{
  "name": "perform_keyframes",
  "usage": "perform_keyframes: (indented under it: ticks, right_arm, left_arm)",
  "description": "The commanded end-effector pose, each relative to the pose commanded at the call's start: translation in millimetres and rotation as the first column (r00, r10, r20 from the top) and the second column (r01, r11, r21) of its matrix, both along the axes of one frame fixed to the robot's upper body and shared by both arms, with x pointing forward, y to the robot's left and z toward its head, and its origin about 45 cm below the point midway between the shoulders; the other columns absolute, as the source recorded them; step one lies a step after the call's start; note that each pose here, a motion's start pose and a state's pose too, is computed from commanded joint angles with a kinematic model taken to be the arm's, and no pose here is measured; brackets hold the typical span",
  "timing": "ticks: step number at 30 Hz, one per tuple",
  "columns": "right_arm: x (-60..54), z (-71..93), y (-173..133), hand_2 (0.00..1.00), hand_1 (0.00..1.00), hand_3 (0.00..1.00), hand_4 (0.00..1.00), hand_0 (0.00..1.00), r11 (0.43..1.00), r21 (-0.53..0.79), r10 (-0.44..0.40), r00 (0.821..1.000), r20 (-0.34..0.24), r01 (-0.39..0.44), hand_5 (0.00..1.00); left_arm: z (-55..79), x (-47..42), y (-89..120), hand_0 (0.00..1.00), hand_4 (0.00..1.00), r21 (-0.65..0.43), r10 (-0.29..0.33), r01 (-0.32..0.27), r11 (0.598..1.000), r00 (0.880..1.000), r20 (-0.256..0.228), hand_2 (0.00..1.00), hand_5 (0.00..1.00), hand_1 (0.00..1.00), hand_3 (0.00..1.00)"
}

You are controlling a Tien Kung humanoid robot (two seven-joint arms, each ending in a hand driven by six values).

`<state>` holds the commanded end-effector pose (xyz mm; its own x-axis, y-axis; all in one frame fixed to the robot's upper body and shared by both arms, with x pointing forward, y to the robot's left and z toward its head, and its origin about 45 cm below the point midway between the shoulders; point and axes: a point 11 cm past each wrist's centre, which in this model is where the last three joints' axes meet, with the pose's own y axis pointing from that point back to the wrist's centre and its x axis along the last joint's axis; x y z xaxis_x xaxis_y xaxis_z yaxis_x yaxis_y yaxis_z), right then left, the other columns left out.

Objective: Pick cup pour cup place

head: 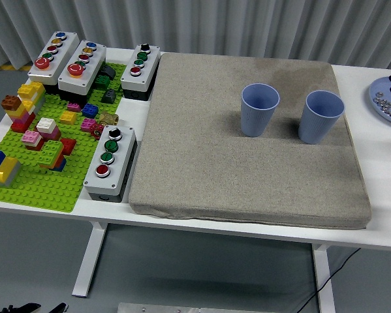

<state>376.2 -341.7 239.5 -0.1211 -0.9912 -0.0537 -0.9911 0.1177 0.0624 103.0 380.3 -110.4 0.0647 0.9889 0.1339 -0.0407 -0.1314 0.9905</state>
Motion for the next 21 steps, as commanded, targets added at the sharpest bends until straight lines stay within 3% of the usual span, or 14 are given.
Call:
perform_keyframes:
  ticks: [3, 4, 9, 10, 15, 16, 21]
  right_arm:
    - [-3.5, -5.1, 1.6, 0.870, 0.866, 0.851, 0.854, 0.971, 1.000, -0.001, 0.000, 1.000, -0.008, 0.000, 0.654]
    - [-7.3, -12.3, 5.0, 0.880, 0.863, 0.855, 0.875, 0.965, 1.000, -0.008, 0.008, 1.000, -0.023, -0.008, 0.491]
    - [-14.4, -27.3, 13.3, 0.880, 0.863, 0.855, 0.875, 0.965, 0.999, -0.042, 0.030, 0.998, -0.052, -0.032, 0.491]
    - [-15.1, -29.2, 14.6, 0.935, 0.865, 0.917, 0.894, 0.958, 0.998, -0.048, 0.035, 0.998, -0.057, -0.038, 0.246]
    - [-18.9, -41.7, 22.5, 0.935, 0.865, 0.917, 0.894, 0.958, 0.995, -0.079, 0.060, 0.994, -0.090, -0.068, 0.246]
    - [-19.5, -43.9, 23.6, 0.957, 0.877, 0.938, 0.878, 0.957, 0.994, -0.080, 0.064, 0.993, -0.096, -0.071, 0.153]
    - [-25.2, -57.4, 26.5, 0.957, 0.877, 0.938, 0.878, 0.957, 0.994, -0.080, 0.069, 0.989, -0.132, -0.080, 0.153]
  left_arm:
    - [0.0, 0.3, -0.4, 0.767, 0.502, 0.000, -0.001, 0.001, 1.000, 1.000, 0.000, 0.822, 0.998, 0.766, 0.693]
    - [0.1, 1.2, -0.8, 0.767, 0.502, -0.001, -0.004, 0.004, 1.000, 1.000, 0.001, 0.821, 0.998, 0.766, 0.693]
    - [0.0, 2.4, -2.1, 0.767, 0.502, -0.004, -0.005, 0.005, 1.000, 1.000, 0.004, 0.821, 0.998, 0.766, 0.693]
    - [-0.1, 2.4, -2.3, 0.768, 0.504, -0.004, -0.005, 0.005, 1.000, 1.000, 0.004, 0.821, 0.998, 0.765, 0.693]
    - [-0.5, 2.3, -4.1, 0.768, 0.504, -0.007, -0.010, 0.010, 1.000, 1.000, 0.002, 0.821, 0.998, 0.765, 0.693]
    - [-0.6, 2.3, -4.3, 0.768, 0.502, -0.007, -0.011, 0.011, 1.000, 1.000, 0.002, 0.819, 0.998, 0.764, 0.693]
    - [-1.0, 2.5, -6.2, 0.768, 0.502, -0.011, -0.011, 0.011, 1.000, 1.000, 0.002, 0.819, 0.998, 0.764, 0.693]
